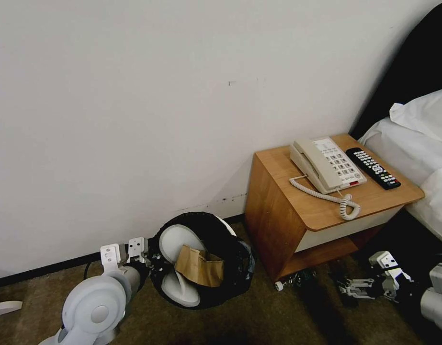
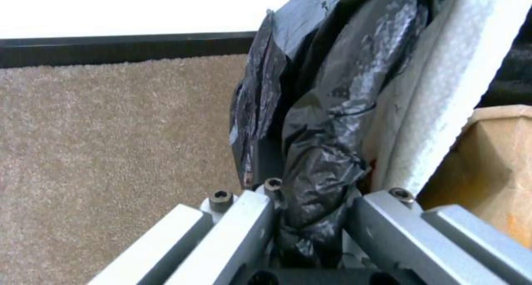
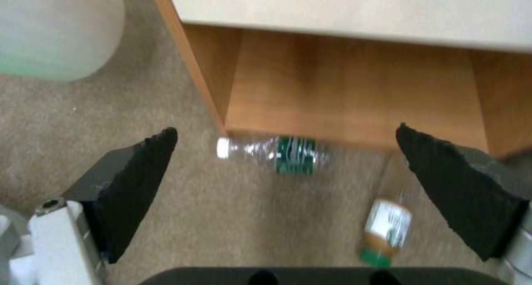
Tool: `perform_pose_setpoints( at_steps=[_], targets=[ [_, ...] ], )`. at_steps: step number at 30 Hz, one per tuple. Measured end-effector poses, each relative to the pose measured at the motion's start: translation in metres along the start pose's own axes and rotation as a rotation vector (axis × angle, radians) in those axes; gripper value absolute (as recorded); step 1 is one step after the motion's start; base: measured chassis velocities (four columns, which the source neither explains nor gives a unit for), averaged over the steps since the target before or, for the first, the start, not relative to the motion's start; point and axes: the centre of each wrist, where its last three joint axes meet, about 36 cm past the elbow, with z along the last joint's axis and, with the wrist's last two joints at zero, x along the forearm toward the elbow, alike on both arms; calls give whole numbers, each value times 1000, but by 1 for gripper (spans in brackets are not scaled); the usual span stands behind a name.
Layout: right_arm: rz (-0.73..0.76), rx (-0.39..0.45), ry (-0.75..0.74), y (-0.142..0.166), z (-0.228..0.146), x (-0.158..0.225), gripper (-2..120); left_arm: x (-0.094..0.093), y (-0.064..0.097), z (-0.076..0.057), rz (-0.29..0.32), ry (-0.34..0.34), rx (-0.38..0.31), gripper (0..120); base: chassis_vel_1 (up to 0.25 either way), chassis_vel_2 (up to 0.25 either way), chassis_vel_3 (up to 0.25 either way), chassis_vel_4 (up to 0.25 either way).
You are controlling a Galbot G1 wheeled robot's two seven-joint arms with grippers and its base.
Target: Pick up the trash bin, then pick up the garbage from the floor and place it into the trash bin.
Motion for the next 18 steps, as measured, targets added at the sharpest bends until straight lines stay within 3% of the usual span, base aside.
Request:
perform_pose_setpoints(
  at_steps=[7, 18],
  targets=[
    [53, -78, 35, 3, 16, -1, 100, -1, 1, 1, 0, 2, -2, 0, 0, 0, 0, 0],
    [96, -136, 33, 7, 29, -5, 100, 0, 0, 5, -1, 7, -5, 0, 0, 0, 0, 0]
  ],
)
